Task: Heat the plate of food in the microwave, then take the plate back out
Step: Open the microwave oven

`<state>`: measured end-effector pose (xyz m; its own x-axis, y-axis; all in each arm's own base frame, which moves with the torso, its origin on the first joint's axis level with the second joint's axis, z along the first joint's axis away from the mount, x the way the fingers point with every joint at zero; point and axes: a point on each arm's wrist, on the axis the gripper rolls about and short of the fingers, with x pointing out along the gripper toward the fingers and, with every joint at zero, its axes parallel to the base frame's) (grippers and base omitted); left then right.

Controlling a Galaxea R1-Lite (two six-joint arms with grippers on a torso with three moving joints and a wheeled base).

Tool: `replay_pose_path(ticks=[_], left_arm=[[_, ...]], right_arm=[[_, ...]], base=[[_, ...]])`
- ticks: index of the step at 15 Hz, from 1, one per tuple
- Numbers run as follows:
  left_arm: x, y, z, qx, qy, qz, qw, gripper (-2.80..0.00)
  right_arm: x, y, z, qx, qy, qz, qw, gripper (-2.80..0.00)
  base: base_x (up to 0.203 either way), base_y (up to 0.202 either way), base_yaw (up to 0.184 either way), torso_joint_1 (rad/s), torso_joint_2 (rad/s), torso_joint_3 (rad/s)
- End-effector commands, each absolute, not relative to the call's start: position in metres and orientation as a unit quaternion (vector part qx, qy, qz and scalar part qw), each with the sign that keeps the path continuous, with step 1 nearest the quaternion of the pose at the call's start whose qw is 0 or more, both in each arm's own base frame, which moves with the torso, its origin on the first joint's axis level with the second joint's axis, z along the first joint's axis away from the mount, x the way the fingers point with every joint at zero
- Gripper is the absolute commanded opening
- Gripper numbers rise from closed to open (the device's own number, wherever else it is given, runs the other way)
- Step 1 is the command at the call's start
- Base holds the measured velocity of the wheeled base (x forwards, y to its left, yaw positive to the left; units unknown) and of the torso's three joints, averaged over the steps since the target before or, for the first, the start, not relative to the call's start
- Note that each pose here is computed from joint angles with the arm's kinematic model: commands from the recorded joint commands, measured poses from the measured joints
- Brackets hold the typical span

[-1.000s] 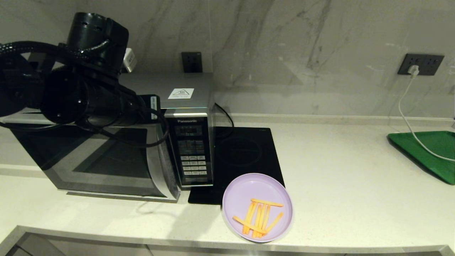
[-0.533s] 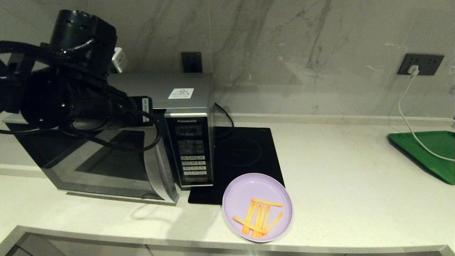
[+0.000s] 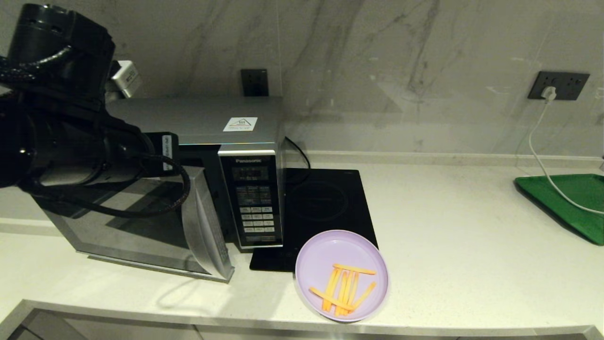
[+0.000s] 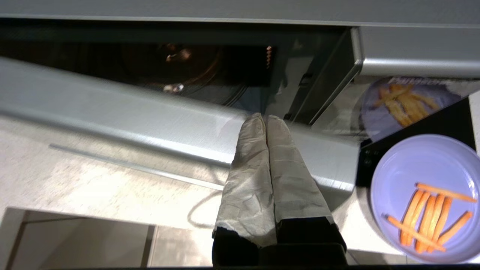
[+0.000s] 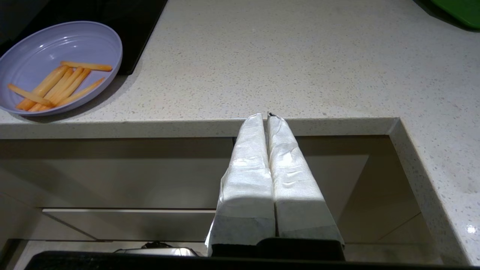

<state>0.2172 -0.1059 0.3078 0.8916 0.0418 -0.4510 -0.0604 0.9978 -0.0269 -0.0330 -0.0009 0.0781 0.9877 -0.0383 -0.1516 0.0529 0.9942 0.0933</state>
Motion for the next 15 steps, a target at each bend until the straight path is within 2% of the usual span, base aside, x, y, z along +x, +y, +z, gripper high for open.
replay_pose_path(ticks=[1, 8, 15], left_arm=[[0.200, -0.094, 0.315, -0.023, 0.230, 0.035, 0.972, -2.80], [0.204, -0.099, 0.331, -0.035, 0.166, 0.009, 0.986, -2.80], [0.238, -0.118, 0.308, -0.025, 0.193, 0.008, 0.981, -2.80]], right_arm=[[-0.033, -0.001, 0.078, 0.049, 0.077, -0.023, 0.996, -2.80], [-0.033, -0.001, 0.078, 0.049, 0.076, -0.023, 0.996, -2.80], [-0.033, -0.001, 0.078, 0.049, 0.076, -0.023, 0.996, -2.80]], base=[[0.000, 0.000, 0.000, 0.000, 0.00, 0.000], [0.000, 0.000, 0.000, 0.000, 0.00, 0.000], [0.000, 0.000, 0.000, 0.000, 0.00, 0.000]])
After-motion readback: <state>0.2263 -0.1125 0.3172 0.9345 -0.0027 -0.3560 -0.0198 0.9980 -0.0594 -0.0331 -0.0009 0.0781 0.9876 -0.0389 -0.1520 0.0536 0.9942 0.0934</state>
